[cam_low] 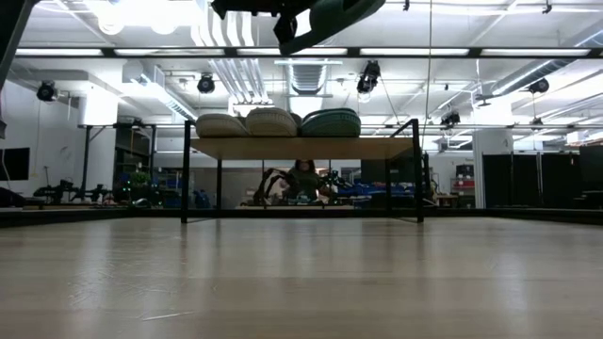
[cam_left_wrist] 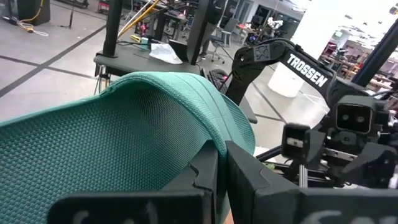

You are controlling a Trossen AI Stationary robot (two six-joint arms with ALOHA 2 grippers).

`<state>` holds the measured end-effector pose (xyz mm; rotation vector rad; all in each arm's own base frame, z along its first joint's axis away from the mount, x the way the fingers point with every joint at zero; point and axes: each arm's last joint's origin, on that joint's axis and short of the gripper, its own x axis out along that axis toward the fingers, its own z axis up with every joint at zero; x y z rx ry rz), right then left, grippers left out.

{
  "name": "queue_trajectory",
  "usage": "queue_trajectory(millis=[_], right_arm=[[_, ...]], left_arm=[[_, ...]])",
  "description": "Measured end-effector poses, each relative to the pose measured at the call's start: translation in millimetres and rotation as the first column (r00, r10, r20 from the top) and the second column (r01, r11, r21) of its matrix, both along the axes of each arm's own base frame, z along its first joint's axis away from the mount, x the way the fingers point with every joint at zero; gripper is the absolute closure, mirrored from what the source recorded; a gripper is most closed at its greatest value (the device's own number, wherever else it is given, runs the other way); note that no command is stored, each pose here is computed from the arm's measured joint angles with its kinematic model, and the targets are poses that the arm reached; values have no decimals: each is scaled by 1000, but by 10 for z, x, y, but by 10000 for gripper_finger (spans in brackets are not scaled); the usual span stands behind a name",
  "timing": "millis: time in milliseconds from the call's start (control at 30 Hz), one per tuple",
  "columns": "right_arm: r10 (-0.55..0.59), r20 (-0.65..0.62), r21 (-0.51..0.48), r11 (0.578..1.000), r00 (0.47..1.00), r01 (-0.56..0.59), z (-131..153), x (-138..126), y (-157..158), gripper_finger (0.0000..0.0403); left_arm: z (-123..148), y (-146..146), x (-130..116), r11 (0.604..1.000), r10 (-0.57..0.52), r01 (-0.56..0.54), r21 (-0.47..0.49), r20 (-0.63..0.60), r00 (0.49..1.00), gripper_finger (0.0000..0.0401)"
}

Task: Pick and place slides into the shelf
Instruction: Put the green slide on the shelf

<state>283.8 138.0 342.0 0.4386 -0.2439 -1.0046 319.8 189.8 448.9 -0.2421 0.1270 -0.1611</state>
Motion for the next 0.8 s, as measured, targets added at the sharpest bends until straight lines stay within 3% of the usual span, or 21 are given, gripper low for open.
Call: queue_trajectory(millis=[100, 200, 333, 433, 567, 700, 800], right_arm=[[1, -178, -82, 997, 984, -15, 21, 1, -48, 232], [41, -412, -149, 983, 910, -111, 73, -31, -76, 232], [-15, -698, -288, 921, 716, -262, 199, -38, -80, 232], [-146, -846, -382, 837, 512, -392, 307, -39, -80, 232], [-338, -906, -424, 726, 256, -542, 345, -41, -91, 232], [-473, -874, -443, 677, 114, -588, 351, -83, -126, 232], [-564, -825, -426, 646, -20, -634, 320, -136, -205, 232]], left_arm=[[6, -2, -6, 1000, -1, 1, 1, 1, 1000, 401], [10, -4, -8, 1000, -4, 4, 1, 3, 1000, 401], [9, -5, -8, 1000, -6, 6, 0, 2, 1000, 401], [11, -7, -9, 1000, -8, 8, -6, 2, 1000, 401], [11, -7, -9, 1000, -6, 6, -25, -1, 1000, 401], [12, -7, -10, 1000, -5, 5, -26, -1, 1000, 401], [12, -7, -10, 1000, -5, 5, -27, -2, 1000, 401]])
